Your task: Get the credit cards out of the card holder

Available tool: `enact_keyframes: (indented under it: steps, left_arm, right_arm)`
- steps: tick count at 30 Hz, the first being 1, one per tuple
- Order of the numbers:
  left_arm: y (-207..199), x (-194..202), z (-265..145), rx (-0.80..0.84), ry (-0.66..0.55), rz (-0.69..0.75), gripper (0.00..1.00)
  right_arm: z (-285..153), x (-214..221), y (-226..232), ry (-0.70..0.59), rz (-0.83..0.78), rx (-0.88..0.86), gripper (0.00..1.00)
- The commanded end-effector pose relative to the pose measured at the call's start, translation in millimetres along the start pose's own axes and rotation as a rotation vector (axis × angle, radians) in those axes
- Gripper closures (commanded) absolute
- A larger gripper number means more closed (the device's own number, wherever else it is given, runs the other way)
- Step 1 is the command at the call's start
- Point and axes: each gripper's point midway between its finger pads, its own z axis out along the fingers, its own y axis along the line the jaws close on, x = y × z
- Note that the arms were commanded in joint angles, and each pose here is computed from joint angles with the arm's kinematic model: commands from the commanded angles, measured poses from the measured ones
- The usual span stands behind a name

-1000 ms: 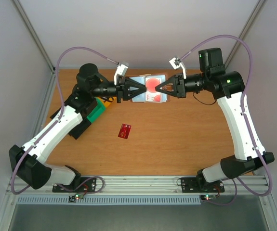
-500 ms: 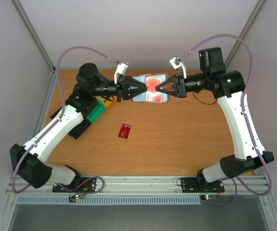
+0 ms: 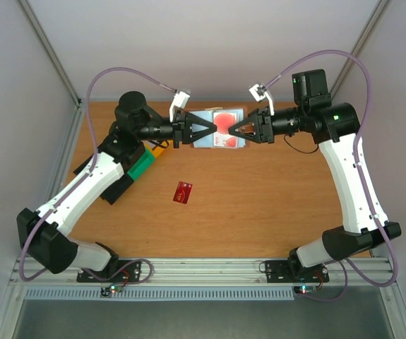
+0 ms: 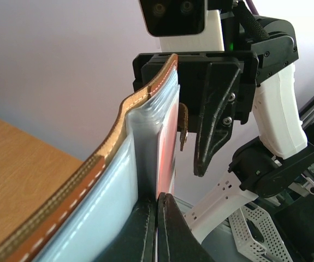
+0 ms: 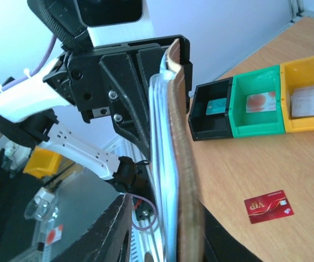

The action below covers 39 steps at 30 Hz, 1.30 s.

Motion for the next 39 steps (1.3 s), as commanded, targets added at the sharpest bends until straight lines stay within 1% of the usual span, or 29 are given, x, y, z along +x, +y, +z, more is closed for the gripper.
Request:
enact_keyframes:
  steps: [1, 4, 7, 8, 9, 11, 12, 13, 24, 34, 36, 39]
  left_arm:
    - [-8.1, -11.0, -8.2, -0.005, -0.039, 0.043, 1.0]
    - [-9.4, -12.0, -10.2, -0.002, -0.038, 0.051, 1.0]
    - [-9.3, -12.2, -13.1, -0.004, -0.041, 0.057, 1.0]
    - [-8.9, -12.3, -13.9, -0.004, -0.042, 0.057, 1.0]
    - [-9.4, -13.1, -15.2, -0.004, -0.043, 0.059, 1.0]
    - [-9.5, -13.9, -17.3, -0.005, -0.045, 0.061, 1.0]
    - [-9.9, -13.7, -18.5, -0.003, -0.043, 0.062, 1.0]
    - [-11.5, -14.2, -19.8, 0.001, -0.043, 0.066, 1.0]
    - [-10.1, -6.9, -28.8, -0.018, -0.025, 0.054, 1.0]
    - [-7.3, -3.1, -34.6, -0.037, -0.02, 0.055, 1.0]
    - [0.7, -6.5, -41.6, -0.086, -0.032, 0.031, 1.0]
    - [27.7, -7.2, -66.5, -0.219, -0.036, -0.034, 1.0]
  right_arm:
    - [-5.4, 1.6, 8.4, -0.003, -0.003, -0.029, 0.71]
    - [-7.1, 3.1, 8.7, -0.004, 0.001, -0.025, 0.7]
    - [-8.7, 4.6, 6.7, -0.003, 0.01, -0.018, 0.72]
    - [-9.0, 5.7, 6.1, 0.0, 0.015, -0.016, 0.75]
    - [-9.6, 7.0, 6.6, 0.002, 0.019, -0.016, 0.84]
    - [-10.1, 8.7, 9.2, 0.005, 0.017, -0.024, 0.94]
    - [-11.0, 9.0, 10.4, 0.004, 0.013, -0.024, 0.98]
    - [-11.8, 9.1, 10.9, 0.001, 0.009, -0.021, 0.99]
    - [-24.0, 4.3, 1.9, -0.03, 0.011, 0.023, 0.99]
    - [-26.8, 3.9, -0.8, -0.033, 0.017, 0.039, 0.99]
    - [-27.5, 4.3, -6.4, -0.03, 0.02, 0.072, 0.99]
    - [-31.5, 4.9, -22.0, -0.034, 0.04, 0.156, 0.99]
